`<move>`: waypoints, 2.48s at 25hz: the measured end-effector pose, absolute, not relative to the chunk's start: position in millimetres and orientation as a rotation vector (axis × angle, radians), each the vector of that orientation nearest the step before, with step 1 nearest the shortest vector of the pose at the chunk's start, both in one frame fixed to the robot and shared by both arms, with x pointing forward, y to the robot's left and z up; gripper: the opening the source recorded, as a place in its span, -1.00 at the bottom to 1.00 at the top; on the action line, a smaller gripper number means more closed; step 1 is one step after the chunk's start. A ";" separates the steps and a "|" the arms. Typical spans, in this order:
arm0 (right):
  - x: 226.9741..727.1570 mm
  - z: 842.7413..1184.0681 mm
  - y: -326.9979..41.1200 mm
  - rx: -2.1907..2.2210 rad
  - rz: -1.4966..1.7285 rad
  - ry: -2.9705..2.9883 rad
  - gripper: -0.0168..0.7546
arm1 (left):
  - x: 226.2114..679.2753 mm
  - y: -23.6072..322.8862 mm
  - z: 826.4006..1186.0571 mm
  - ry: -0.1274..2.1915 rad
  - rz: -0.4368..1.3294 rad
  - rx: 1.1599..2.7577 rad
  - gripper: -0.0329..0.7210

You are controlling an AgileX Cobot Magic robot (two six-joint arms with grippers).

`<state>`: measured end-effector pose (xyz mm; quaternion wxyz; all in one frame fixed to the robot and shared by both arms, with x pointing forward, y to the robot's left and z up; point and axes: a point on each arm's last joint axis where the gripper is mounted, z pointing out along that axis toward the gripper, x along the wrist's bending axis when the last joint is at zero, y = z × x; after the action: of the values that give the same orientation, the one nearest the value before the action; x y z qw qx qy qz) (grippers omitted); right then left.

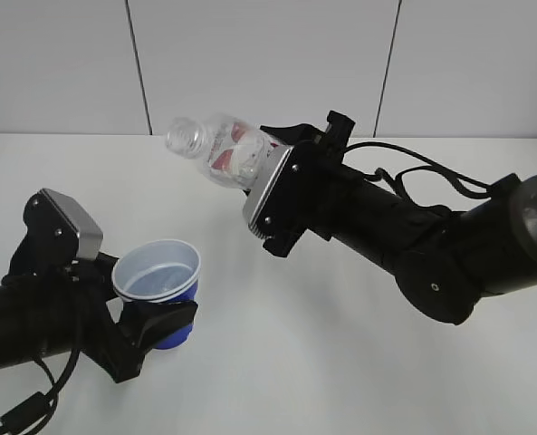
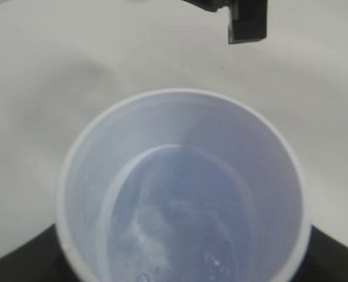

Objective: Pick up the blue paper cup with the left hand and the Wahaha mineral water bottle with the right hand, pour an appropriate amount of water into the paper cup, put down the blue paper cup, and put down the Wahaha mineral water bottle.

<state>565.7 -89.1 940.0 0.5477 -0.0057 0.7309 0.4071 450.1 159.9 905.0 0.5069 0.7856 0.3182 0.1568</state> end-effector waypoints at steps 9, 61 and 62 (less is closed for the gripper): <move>566.5 943.1 -89.9 0.346 1.260 1.730 0.33 | 465.3 162.6 910.6 0.881 0.462 1.779 0.46; 566.6 943.3 -90.0 0.588 1.446 1.722 0.33 | 572.6 171.8 844.3 1.054 0.700 1.652 0.47; 566.6 943.3 -90.0 0.588 1.446 1.722 0.33 | 572.6 171.8 844.3 1.054 0.700 1.652 0.47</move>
<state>566.6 -90.0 943.3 0.3973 0.2320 0.6799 0.5710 572.6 171.8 844.3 0.5061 0.6848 0.4368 0.2901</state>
